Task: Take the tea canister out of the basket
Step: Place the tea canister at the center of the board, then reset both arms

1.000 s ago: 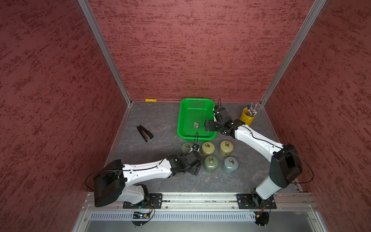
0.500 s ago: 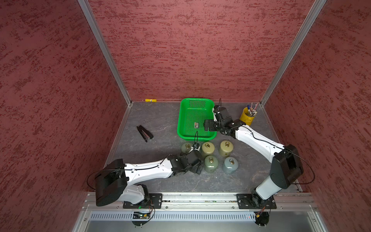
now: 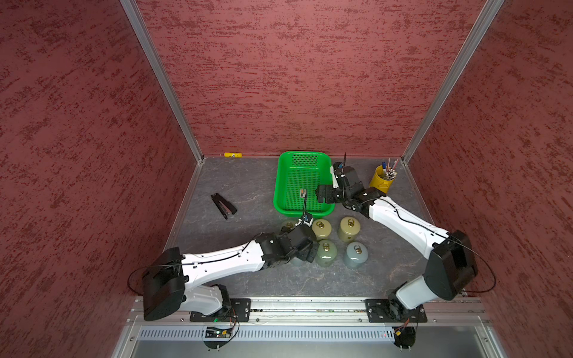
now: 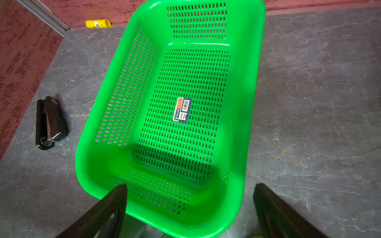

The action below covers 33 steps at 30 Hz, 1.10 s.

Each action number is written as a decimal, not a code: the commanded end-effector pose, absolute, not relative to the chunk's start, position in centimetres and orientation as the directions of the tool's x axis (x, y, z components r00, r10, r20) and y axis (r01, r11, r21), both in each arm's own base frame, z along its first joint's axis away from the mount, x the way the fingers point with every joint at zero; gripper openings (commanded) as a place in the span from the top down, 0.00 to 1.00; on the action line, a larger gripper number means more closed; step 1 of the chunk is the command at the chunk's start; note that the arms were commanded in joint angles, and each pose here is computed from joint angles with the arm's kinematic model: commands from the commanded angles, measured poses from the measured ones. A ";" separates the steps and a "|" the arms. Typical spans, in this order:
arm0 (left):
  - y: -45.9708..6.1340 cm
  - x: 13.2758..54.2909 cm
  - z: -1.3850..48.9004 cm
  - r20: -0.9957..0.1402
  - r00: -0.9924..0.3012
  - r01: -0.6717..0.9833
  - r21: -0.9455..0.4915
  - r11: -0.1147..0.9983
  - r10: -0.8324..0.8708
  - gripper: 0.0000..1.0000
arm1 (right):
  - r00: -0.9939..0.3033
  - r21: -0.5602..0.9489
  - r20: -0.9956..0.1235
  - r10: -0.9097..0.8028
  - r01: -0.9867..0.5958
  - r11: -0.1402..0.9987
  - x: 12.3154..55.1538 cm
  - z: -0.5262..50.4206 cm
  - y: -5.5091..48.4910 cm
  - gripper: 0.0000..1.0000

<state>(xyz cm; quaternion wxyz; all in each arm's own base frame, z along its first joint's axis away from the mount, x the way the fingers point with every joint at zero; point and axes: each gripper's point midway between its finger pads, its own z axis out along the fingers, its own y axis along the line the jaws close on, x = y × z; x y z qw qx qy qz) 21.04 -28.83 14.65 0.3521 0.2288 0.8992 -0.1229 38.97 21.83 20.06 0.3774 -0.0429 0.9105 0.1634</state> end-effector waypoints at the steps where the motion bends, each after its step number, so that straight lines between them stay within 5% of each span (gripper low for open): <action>1: -27.9 22.4 20.0 -0.769 -0.577 0.490 -0.057 0.870 0.274 0.00 | -0.633 0.258 -0.772 0.063 -0.221 0.941 39.0 23.3 21.0 0.01; 9: -17.0 31.1 25.6 -0.859 -0.507 0.257 -0.235 0.937 -0.077 0.00 | -0.457 0.122 -0.886 0.079 -0.065 0.990 37.4 27.6 14.6 0.01; 17: -2.5 37.9 21.2 -0.835 -0.418 -0.065 -0.364 0.929 -0.356 0.00 | -0.245 0.129 -0.957 0.158 0.129 0.983 36.4 27.4 6.4 0.01; 23: 1.3 39.3 16.7 -0.922 -0.301 -0.102 -0.221 0.970 -0.242 0.00 | -0.318 -0.007 -0.947 0.050 0.176 0.984 37.5 23.0 3.9 0.01; 33: 3.9 39.0 15.5 -0.960 -0.223 -0.181 -0.132 0.975 -0.171 0.00 | -0.253 -0.009 -0.966 0.042 0.197 0.980 38.5 18.9 2.3 0.01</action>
